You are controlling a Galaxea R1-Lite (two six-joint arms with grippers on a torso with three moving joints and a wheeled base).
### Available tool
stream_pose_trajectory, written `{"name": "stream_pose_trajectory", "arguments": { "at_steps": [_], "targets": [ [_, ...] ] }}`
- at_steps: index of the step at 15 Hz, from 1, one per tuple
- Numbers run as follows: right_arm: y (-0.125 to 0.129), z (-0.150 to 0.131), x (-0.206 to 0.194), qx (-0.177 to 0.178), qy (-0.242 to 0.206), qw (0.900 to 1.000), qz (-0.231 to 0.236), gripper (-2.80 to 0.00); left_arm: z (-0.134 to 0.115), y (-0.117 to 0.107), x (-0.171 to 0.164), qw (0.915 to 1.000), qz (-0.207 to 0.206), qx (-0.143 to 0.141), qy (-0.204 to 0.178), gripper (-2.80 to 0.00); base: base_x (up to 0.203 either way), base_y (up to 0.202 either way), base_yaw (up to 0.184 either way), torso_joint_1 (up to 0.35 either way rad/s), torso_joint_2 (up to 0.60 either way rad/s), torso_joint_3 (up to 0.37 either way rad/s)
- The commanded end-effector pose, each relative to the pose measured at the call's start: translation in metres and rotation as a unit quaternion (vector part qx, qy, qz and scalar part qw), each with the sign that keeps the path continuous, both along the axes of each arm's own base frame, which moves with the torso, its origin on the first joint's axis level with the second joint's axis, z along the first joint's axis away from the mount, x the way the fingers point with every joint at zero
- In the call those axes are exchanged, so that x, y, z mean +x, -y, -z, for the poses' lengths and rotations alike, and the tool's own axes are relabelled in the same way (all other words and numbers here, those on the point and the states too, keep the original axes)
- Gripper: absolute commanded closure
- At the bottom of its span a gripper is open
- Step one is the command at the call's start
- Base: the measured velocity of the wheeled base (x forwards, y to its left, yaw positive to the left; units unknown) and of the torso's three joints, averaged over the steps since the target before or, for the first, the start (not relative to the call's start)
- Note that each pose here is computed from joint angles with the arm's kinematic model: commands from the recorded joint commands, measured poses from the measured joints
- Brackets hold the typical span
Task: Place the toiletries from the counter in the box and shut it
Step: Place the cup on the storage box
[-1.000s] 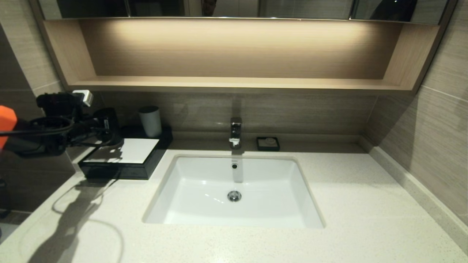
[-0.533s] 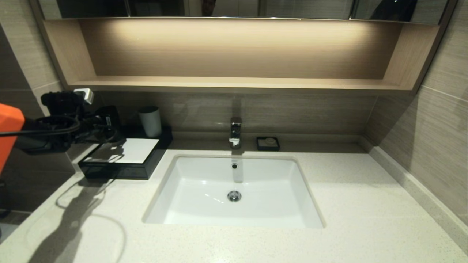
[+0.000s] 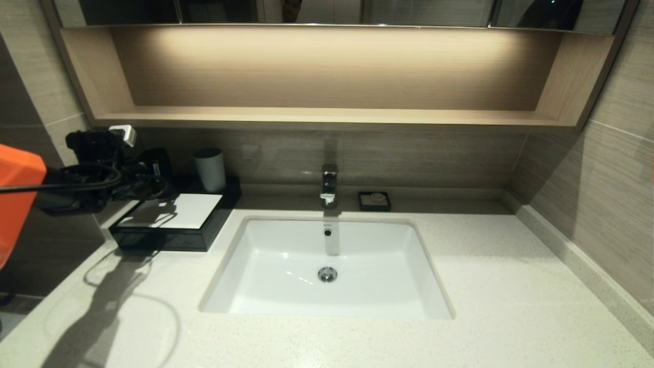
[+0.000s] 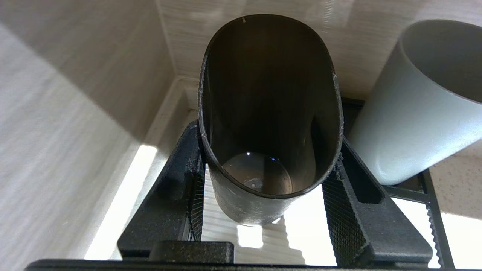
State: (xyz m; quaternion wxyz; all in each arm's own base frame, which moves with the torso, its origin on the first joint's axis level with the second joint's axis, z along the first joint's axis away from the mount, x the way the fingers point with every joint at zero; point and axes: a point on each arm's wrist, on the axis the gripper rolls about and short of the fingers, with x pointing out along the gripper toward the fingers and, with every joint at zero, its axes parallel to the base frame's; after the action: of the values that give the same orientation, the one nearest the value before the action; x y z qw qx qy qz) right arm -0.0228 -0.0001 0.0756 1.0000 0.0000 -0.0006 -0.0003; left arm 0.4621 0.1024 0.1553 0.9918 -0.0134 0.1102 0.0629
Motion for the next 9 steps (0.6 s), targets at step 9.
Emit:
{"name": "stream_pose_trajectory", "arguments": {
  "at_steps": [9],
  "targets": [
    [0.0, 0.0001, 0.0, 0.0, 0.0, 1.0, 0.0, 0.0, 0.0091, 0.0062, 0.0097, 1.0, 0.009, 0.0, -0.001, 0.0, 0.0, 0.0, 0.0, 0.0, 0.0, 0.0]
  ]
}}
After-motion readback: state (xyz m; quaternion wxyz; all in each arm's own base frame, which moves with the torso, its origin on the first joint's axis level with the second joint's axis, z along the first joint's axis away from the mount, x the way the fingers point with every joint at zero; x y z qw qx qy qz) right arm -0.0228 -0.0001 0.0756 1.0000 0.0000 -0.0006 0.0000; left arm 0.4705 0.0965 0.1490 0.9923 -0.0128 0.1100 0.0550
